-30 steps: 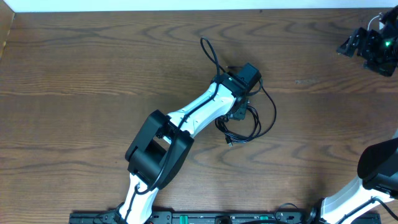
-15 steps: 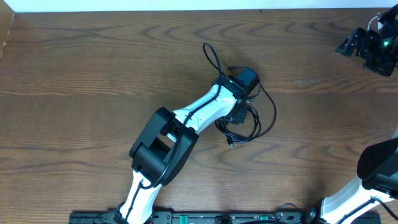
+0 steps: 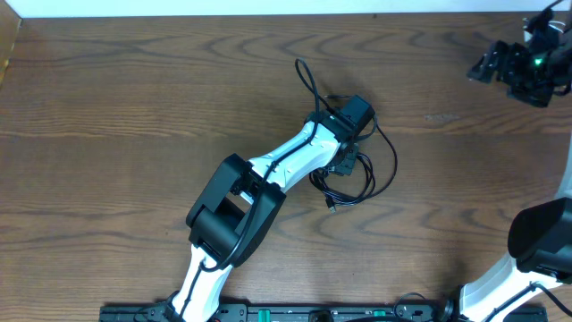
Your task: Untangle cables
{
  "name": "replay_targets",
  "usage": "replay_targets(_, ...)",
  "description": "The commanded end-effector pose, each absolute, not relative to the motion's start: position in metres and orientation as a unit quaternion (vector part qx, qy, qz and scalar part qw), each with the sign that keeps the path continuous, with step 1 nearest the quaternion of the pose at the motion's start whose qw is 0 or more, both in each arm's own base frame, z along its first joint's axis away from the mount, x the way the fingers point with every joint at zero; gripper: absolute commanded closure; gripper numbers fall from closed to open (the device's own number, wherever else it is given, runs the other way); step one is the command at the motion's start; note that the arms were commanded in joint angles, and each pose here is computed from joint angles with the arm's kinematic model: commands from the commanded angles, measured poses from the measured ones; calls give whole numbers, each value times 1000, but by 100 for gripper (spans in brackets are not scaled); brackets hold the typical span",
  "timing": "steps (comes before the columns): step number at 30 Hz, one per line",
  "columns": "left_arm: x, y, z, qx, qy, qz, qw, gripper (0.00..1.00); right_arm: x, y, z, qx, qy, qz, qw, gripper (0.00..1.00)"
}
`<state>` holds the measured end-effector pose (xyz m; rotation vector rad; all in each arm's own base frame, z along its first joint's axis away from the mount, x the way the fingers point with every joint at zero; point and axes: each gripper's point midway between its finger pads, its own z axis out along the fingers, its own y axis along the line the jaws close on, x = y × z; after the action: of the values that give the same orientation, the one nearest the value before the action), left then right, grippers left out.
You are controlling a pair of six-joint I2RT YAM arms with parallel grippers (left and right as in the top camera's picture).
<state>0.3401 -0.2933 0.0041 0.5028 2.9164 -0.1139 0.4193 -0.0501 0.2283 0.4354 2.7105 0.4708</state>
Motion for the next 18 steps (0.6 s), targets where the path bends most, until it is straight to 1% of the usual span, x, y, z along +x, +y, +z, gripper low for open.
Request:
replay_targets(1, 337, -287, -7, 203, 975, -20, 82, 65, 419, -42, 219, 136, 962, 167, 166, 9)
replay_targets(4, 335, -286, -11, 222, 972, -18, 81, 61, 419, -37, 215, 132, 963, 168, 162, 9)
replay_targets(9, 324, -288, -18, 277, 958, -34, 63, 62, 415, -32, 203, 130, 966, 170, 146, 9)
replay_targets(10, 320, -291, -19, 289, 955, -44, 57, 64, 414, -31, 201, 130, 966, 171, 142, 8)
replay_targets(12, 310, -300, -18, 311, 946, -79, 40, 73, 412, -29, 197, 131, 967, 172, 135, 9)
replay_targets(13, 305, -305, -17, 318, 943, -97, 31, 80, 411, -29, 195, 132, 967, 172, 132, 9)
replay_targets(14, 301, -308, -16, 319, 941, -111, 24, 92, 410, -29, 192, 132, 968, 172, 128, 10)
replay_targets(18, 300, -310, -10, 317, 941, -118, 19, 93, 404, -27, 183, 136, 969, 175, 112, 11)
